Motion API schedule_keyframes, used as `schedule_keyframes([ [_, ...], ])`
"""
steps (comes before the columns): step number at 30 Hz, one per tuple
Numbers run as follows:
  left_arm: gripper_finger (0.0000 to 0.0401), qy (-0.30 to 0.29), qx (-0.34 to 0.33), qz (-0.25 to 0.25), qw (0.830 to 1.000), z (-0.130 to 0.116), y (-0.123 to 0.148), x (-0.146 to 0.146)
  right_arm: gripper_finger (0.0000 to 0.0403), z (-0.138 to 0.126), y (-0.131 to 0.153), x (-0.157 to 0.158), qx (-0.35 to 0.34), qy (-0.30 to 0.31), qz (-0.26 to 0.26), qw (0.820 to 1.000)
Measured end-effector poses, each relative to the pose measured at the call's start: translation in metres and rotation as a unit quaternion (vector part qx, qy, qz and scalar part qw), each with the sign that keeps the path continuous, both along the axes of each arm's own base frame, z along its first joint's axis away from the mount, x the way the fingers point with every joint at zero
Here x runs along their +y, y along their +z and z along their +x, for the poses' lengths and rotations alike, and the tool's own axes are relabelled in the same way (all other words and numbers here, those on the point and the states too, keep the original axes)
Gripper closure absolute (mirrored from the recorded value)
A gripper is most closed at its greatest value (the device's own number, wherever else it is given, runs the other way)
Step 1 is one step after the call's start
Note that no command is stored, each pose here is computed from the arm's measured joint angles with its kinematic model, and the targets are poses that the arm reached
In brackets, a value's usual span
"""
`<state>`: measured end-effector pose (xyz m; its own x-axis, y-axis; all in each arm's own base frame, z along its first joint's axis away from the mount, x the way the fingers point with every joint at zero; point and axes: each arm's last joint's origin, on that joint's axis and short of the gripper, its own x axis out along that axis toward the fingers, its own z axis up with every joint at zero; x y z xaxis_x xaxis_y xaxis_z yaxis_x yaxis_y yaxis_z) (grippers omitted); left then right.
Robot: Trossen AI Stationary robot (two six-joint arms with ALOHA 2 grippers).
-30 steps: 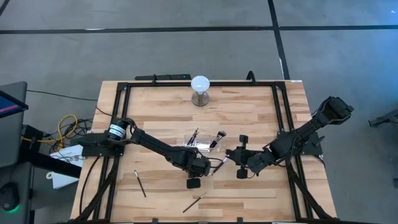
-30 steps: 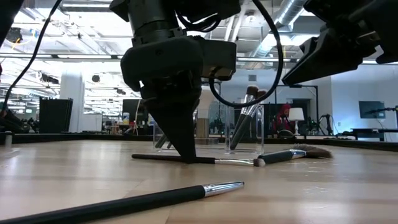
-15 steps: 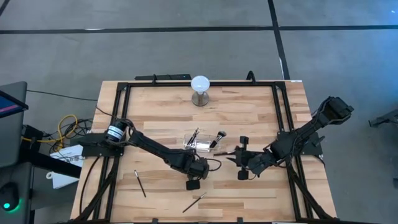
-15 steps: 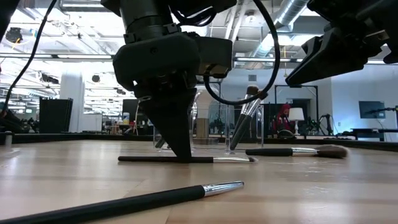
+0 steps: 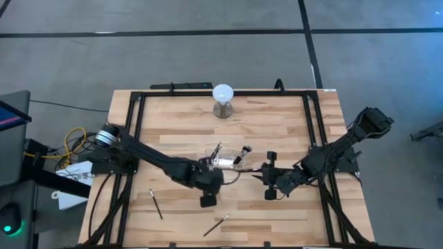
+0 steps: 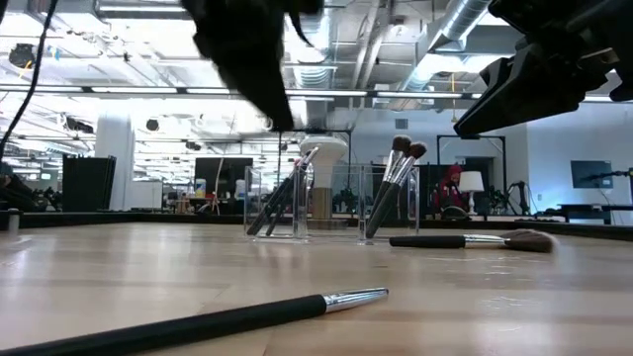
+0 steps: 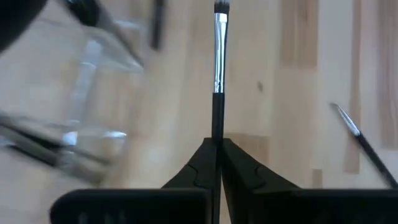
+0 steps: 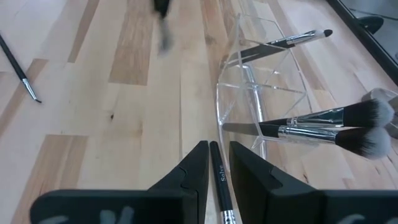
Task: Put items in baskets/containers
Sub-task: Put the black eyeshadow brush into the transparent organizer
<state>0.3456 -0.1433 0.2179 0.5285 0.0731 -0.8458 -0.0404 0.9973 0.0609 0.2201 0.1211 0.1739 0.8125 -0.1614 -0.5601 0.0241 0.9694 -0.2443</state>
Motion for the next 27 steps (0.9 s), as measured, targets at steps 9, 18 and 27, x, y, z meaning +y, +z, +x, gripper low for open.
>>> schedule_keyframes([
  [9,0.039,0.079,-0.211,0.108,0.968,-0.038,0.04,0.036,0.0348,0.0,0.0,0.0,-0.001,-0.003,-0.002,1.0],
  [18,0.039,0.109,-0.367,0.074,0.921,-0.065,0.006,0.071,0.0348,0.0,0.0,0.0,-0.001,-0.004,-0.002,1.0],
  [27,0.039,0.144,-0.421,0.057,0.894,-0.083,-0.036,0.087,0.0348,0.0,0.0,0.0,-0.004,-0.009,-0.001,1.0],
])
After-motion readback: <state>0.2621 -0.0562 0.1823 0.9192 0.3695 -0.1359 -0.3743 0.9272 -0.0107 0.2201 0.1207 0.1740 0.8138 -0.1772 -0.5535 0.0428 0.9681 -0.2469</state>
